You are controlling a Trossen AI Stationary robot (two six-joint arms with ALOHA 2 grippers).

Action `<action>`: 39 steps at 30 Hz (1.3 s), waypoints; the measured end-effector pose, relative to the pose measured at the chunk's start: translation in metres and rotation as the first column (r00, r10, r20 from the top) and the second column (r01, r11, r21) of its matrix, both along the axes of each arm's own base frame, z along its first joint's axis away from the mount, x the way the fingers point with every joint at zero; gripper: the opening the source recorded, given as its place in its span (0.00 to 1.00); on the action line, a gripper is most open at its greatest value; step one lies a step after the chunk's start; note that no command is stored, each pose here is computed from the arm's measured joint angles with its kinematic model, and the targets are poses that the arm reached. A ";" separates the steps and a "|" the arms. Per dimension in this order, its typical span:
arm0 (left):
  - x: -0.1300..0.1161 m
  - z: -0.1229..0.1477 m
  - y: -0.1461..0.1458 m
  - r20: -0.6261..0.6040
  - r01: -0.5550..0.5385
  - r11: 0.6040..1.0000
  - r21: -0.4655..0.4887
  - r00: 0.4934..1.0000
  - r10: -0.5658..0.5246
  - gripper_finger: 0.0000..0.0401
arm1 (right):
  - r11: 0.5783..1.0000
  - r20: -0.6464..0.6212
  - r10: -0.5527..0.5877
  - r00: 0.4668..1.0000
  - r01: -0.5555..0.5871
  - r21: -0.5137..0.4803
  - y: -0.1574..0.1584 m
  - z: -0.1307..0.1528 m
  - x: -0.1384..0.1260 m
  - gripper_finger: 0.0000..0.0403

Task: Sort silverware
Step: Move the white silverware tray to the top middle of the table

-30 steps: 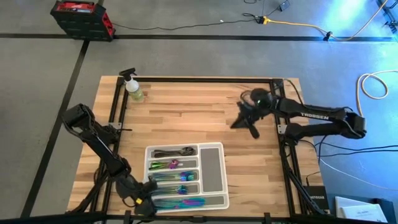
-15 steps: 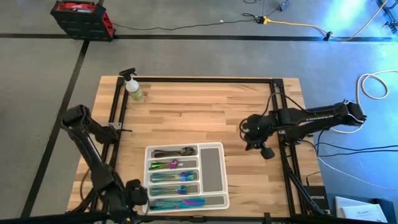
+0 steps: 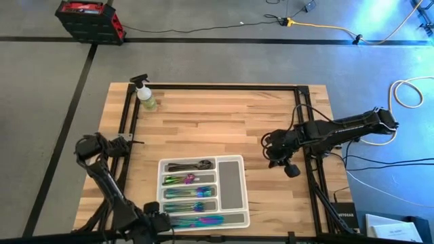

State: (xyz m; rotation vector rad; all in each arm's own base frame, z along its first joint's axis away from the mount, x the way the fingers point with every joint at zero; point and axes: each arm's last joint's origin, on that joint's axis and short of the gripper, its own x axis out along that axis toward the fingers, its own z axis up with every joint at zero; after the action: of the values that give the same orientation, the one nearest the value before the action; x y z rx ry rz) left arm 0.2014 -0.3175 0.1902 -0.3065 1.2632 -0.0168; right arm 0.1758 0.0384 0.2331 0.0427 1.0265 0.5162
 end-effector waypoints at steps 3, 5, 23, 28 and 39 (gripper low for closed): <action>0.010 0.007 -0.009 0.153 0.092 0.995 -0.050 0.985 -0.083 0.55 | 1.000 -0.007 -0.005 1.000 0.005 0.003 0.000 0.000 0.000 0.00; 0.016 0.010 -0.012 0.215 0.144 0.988 -0.059 0.968 -0.128 0.55 | 1.000 -0.014 -0.018 1.000 0.018 0.008 0.000 0.000 0.000 0.00; 0.036 -0.006 -0.003 0.222 0.207 0.976 -0.071 0.957 -0.187 0.55 | 0.998 -0.073 -0.062 0.995 0.062 0.001 -0.004 -0.001 -0.007 0.00; 0.042 -0.011 -0.001 0.180 0.206 0.974 -0.095 0.966 -0.187 0.55 | 0.998 -0.073 -0.060 0.995 0.060 -0.008 -0.005 -0.001 -0.007 0.00; 0.050 -0.017 0.018 0.075 0.167 0.985 -0.039 0.984 -0.164 0.55 | 0.996 -0.026 -0.071 0.997 0.070 -0.050 -0.007 0.003 -0.011 0.00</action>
State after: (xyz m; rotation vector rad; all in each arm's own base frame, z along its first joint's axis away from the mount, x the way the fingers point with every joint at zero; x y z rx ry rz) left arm 0.2516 -0.2993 0.1730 -0.2368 1.2155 -0.1968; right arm 0.1652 0.0312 0.2362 0.0420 1.0604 0.4268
